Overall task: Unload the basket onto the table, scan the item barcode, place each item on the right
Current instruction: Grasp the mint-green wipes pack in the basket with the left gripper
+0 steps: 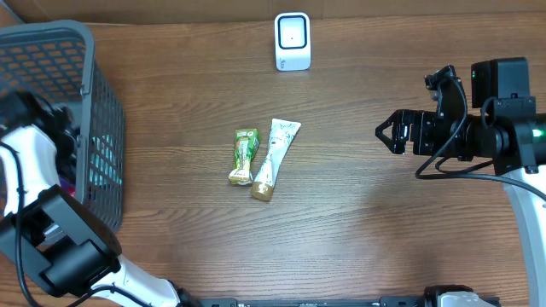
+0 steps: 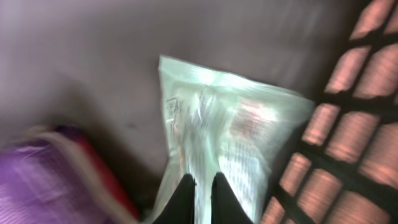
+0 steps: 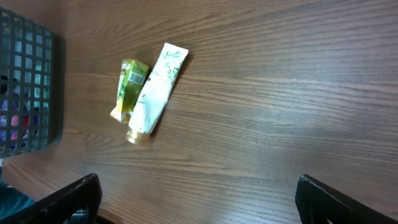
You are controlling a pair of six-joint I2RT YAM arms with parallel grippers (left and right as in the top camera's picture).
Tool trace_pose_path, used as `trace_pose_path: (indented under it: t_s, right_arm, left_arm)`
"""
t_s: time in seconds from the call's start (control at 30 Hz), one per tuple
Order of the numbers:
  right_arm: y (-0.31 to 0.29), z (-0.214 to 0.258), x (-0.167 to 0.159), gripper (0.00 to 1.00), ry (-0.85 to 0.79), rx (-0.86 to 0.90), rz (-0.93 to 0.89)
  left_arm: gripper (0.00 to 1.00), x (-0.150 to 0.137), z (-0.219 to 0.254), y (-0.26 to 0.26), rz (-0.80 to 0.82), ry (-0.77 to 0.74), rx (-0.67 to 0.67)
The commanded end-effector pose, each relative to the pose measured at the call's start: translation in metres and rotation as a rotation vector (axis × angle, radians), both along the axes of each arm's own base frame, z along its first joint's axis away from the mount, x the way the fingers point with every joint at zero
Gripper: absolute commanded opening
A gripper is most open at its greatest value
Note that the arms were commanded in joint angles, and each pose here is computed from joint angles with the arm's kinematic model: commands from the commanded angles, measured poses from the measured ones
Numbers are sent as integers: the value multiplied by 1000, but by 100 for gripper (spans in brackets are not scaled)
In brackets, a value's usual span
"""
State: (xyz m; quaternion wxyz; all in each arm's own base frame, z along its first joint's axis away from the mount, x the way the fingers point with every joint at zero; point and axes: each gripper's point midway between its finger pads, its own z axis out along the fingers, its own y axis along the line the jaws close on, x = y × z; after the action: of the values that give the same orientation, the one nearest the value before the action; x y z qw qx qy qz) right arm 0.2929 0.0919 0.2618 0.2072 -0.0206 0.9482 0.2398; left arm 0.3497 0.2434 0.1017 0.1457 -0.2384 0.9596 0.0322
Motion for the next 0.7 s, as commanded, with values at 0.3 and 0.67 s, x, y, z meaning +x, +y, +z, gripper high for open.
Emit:
trace_pose_path:
  t_s: [0.3,0.67]
  right_arm:
    - [1,7,4,100,-32,1,1]
    - [2,8,6,100,-42,2,1]
  left_arm:
    - [20,22,67,15,28,-94,62]
    - [76,3,-26,-8,19,-14,-39]
